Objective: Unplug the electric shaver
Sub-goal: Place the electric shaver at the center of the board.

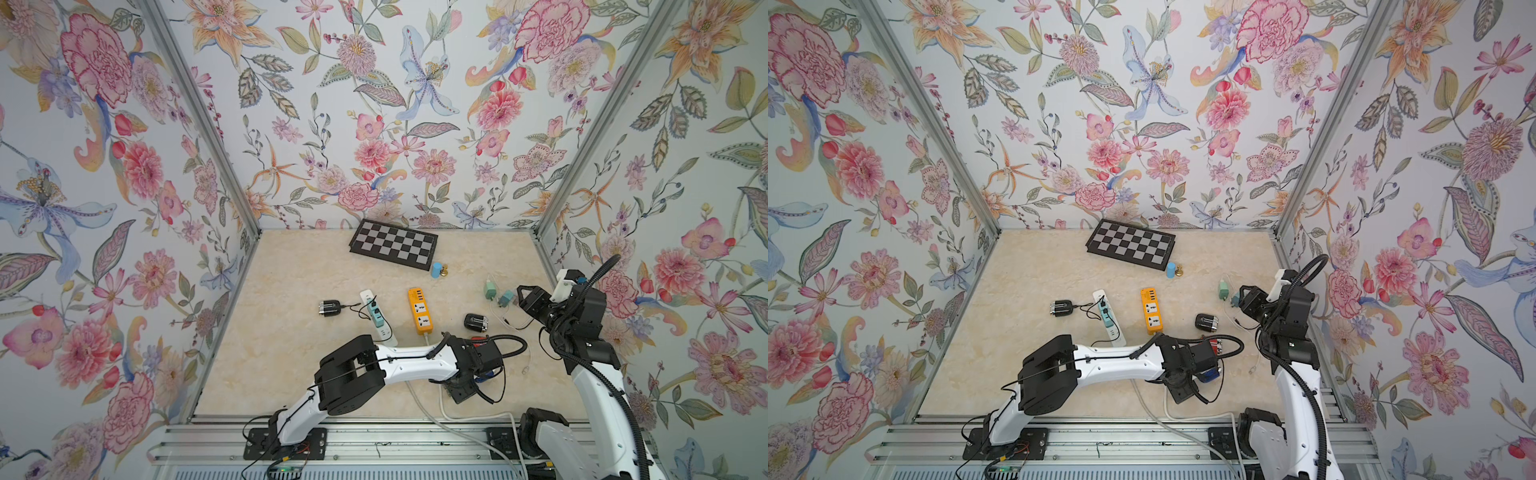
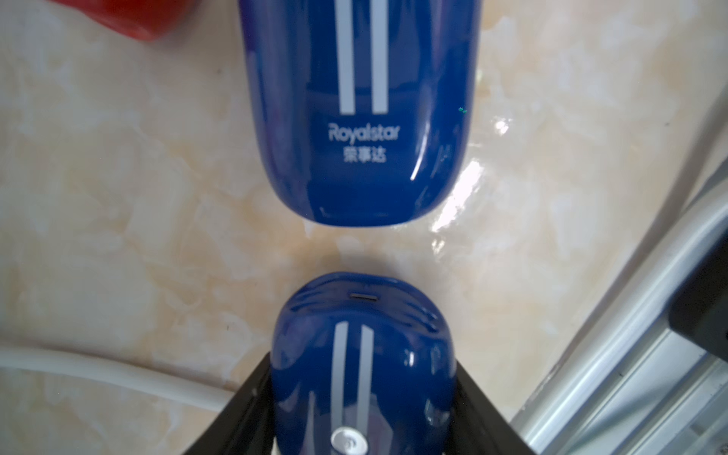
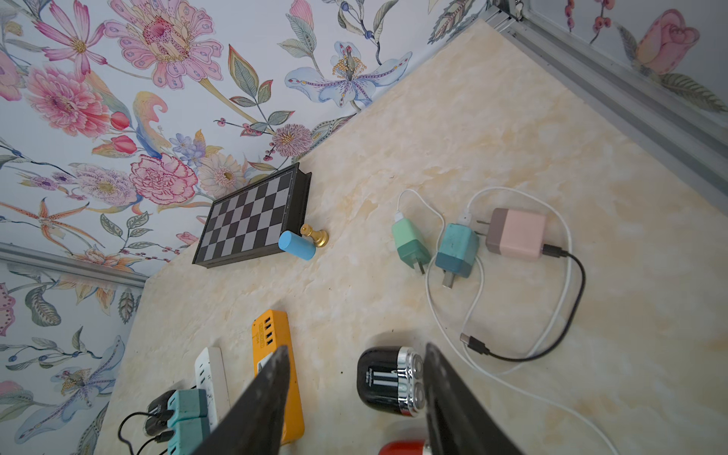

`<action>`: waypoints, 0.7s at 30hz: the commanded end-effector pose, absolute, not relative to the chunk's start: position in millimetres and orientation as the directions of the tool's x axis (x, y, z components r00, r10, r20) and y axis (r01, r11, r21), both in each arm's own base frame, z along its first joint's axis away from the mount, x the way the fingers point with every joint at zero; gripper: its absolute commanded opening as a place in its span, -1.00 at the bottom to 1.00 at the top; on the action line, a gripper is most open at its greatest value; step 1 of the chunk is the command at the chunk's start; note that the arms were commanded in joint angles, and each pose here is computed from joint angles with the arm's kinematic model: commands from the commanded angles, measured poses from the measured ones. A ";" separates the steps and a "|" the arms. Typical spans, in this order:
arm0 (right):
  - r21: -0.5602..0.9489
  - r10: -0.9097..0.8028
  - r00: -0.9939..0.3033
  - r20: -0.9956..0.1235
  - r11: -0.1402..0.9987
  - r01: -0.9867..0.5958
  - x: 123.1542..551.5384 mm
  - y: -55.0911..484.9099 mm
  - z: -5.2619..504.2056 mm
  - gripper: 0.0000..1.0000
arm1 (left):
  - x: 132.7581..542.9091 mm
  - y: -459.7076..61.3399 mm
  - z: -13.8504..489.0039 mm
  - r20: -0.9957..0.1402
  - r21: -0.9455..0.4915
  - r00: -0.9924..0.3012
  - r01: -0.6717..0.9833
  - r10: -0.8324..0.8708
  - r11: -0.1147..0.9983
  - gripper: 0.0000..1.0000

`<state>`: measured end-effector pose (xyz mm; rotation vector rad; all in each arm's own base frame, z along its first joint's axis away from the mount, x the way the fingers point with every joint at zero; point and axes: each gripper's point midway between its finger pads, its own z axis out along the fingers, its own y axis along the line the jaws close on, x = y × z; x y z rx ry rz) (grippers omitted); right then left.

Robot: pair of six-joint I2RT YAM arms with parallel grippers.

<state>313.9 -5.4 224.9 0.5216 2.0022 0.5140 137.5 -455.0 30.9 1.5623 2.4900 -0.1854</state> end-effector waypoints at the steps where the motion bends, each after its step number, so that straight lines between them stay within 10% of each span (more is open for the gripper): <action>1: 0.554 0.555 -0.433 -0.710 0.820 0.143 310.7 -6.2 229.3 0.11 | 161.0 -462.7 34.7 -0.253 0.042 -0.370 0.919 0.894 0.392 -0.40; 21: 0.540 0.556 -0.439 -0.706 0.824 0.175 309.6 -14.2 218.0 0.14 | 185.0 -466.0 24.0 -0.209 0.036 -0.278 0.956 0.938 0.292 -0.15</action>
